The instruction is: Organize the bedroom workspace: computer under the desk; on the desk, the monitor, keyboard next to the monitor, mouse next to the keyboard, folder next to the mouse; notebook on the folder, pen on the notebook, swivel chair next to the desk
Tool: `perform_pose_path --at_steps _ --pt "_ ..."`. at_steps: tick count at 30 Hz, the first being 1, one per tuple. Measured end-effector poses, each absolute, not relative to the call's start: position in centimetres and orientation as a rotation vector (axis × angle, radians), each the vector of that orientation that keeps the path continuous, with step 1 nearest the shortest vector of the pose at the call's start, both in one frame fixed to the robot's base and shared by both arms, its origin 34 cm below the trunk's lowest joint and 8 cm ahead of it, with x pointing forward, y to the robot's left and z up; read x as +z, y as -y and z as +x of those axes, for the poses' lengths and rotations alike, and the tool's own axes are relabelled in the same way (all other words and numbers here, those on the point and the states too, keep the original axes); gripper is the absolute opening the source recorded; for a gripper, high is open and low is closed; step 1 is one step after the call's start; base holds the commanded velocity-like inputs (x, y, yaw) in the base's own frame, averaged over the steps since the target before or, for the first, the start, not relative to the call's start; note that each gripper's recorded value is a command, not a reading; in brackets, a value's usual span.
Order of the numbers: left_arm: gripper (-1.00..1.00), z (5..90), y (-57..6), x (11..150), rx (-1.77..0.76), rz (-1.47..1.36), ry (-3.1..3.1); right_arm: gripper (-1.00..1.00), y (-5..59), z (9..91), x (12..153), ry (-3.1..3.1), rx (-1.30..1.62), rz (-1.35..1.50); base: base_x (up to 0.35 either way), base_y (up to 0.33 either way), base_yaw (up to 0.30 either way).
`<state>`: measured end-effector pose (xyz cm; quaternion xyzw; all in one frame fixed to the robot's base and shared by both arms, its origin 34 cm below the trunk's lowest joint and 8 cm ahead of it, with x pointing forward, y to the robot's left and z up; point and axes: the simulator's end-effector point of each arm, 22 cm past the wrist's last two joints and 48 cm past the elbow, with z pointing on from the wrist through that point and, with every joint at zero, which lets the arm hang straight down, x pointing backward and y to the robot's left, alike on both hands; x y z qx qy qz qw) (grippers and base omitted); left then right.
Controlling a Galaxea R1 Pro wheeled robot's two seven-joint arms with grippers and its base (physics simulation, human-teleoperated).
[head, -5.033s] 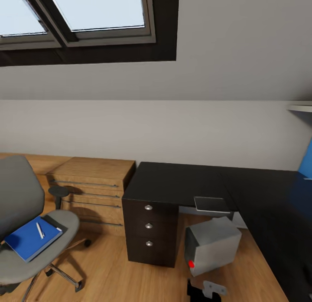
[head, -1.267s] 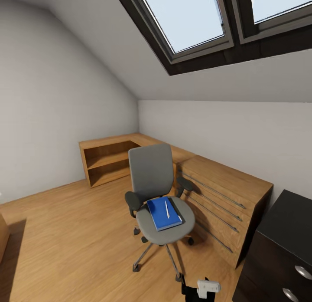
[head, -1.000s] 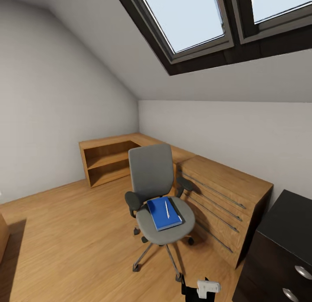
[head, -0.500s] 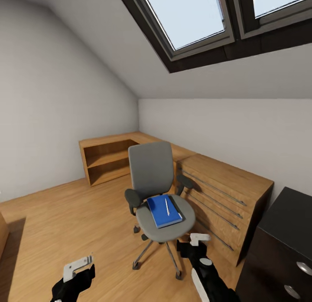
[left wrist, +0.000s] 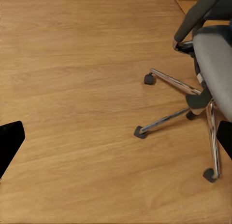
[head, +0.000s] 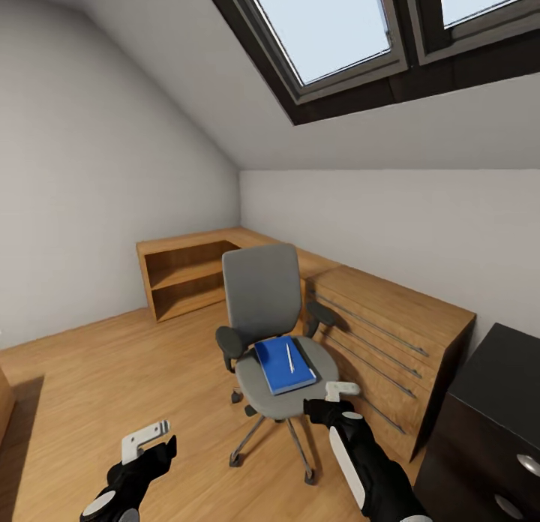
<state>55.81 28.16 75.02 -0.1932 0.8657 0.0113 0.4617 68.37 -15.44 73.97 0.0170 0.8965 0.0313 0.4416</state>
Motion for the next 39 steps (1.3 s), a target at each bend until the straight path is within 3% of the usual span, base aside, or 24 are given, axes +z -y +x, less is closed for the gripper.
perform_pose_path --at_steps 8,32,39 --pt "1.00 55.7 -28.0 74.7 0.032 -0.466 -2.140 1.00 15.6 68.7 74.2 -2.201 0.088 0.055 0.289 0.000 0.152" --pt "1.00 55.6 -26.7 74.2 0.041 -0.403 -2.157 1.00 14.6 68.4 73.7 -2.207 0.084 -0.003 0.301 0.067 0.003" --pt "1.00 55.7 -26.8 74.3 0.041 -0.406 -2.154 1.00 14.8 68.4 73.6 -2.209 0.081 -0.003 0.138 0.010 0.000"
